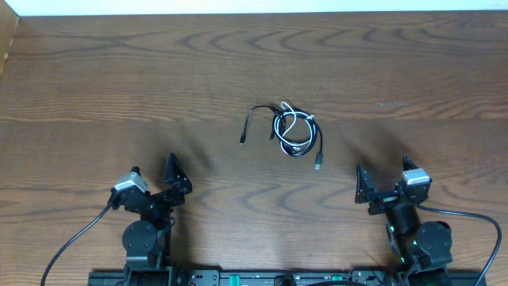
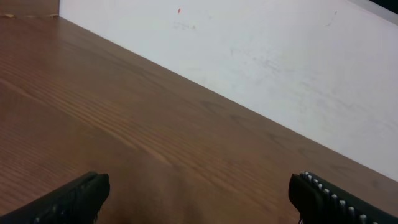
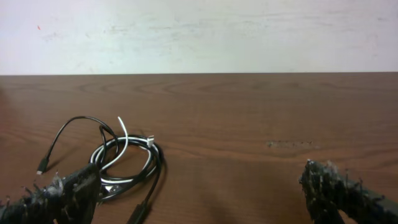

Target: Untangle cables

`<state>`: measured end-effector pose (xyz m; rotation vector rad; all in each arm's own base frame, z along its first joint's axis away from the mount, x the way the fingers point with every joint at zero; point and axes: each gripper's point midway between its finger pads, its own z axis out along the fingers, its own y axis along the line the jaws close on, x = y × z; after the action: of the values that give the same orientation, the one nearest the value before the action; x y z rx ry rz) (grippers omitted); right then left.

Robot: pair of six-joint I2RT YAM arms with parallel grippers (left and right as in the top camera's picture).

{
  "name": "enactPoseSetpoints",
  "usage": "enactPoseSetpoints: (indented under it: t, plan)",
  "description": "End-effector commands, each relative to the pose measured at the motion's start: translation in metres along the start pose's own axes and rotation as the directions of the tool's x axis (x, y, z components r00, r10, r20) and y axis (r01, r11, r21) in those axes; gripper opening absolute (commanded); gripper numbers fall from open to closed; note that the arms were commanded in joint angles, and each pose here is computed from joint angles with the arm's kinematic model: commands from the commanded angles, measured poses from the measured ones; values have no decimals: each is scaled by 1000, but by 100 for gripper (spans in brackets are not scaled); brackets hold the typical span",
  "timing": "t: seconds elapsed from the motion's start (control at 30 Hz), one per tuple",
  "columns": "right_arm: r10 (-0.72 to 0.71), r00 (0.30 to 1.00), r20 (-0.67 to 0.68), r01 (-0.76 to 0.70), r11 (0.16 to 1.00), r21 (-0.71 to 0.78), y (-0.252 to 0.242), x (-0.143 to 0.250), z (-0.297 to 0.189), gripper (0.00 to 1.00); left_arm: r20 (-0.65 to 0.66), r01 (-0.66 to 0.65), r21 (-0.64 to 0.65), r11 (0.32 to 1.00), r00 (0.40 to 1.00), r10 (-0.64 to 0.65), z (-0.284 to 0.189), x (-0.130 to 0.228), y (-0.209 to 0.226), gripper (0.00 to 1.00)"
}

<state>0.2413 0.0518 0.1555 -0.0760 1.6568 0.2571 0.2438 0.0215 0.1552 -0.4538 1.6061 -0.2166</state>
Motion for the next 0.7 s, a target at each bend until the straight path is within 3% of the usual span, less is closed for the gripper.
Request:
enactPoseSetpoints:
  t: [0.0,0.57,0.67]
  plan:
    - [8,1000,1,-8,1000,11,-2,0,0,99,-41,-22,-37,999,999,20,1,14,10,98]
    - [11,1000,-5,-11,999,-31,5,1,0,99,-54,-23,8,1000,998,23,-7,-1,-5,98]
    - [10,1000,6,-10,994,-105,18,-8,-3,99,-74,-22,25,999,997,24,-15,-13,-13,98]
